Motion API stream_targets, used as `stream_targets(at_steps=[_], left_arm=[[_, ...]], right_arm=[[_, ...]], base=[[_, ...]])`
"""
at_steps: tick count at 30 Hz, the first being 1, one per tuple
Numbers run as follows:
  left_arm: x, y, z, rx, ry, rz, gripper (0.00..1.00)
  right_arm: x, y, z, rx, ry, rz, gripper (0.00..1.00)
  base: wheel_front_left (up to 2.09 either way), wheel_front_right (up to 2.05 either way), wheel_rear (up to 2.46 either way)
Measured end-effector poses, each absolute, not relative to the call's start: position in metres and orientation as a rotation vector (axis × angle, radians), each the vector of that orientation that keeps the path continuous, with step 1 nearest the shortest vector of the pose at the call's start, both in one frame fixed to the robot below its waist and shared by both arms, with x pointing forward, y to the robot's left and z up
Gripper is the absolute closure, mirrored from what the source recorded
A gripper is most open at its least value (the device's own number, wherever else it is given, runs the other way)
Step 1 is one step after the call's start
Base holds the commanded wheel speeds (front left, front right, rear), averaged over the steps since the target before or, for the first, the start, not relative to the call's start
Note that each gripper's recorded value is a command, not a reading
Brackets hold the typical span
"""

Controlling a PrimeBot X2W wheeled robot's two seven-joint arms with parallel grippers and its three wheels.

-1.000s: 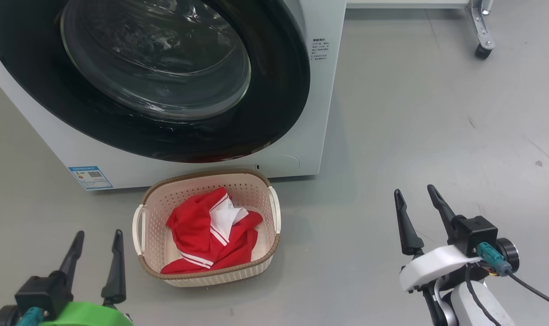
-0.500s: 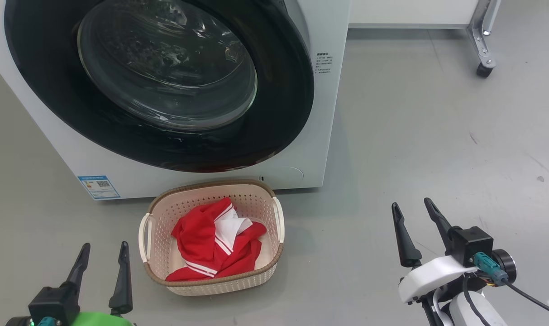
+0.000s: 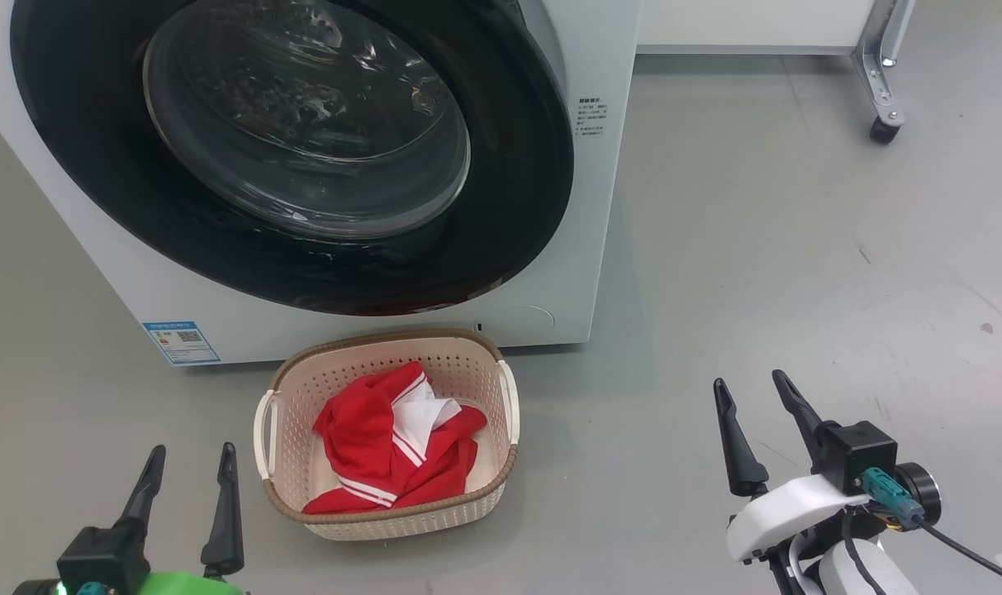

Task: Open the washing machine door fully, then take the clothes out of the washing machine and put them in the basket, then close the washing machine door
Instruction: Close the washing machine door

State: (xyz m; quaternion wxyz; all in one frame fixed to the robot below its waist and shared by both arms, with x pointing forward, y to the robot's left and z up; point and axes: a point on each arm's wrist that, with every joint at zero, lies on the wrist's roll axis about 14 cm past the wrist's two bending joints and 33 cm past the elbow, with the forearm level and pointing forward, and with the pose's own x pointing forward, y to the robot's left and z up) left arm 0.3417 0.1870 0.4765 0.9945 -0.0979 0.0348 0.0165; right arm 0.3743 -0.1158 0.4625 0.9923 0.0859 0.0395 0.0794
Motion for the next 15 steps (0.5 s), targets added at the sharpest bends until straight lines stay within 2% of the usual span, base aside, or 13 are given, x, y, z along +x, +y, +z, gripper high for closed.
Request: stream_targets(at_steps=[12, 13, 14, 15], left_arm=[[0.3418, 0.1868, 0.4753, -0.183, 0.069, 0.037, 0.00], [0.3418, 0.1869, 0.4752, -0.183, 0.069, 0.038, 0.00], [0.3418, 0.1870, 0.4750, -0.183, 0.070, 0.038, 0.00], [0.3418, 0.1874, 0.4750, -0.182, 0.069, 0.041, 0.00]], right_arm=[[0.3740, -0.1158, 0.4621, 0.173, 0.080, 0.158, 0.00], [0.3741, -0.1158, 0.4620, 0.173, 0.081, 0.158, 0.19], [0.3742, -0.1158, 0.4618, 0.173, 0.081, 0.158, 0.62], [0.3743, -0.1157, 0.4616, 0.174, 0.082, 0.158, 0.84]], base=[[0.00, 0.00, 0.00], [0.00, 0.00, 0.00], [0.00, 0.00, 0.00], [0.00, 0.00, 0.00]])
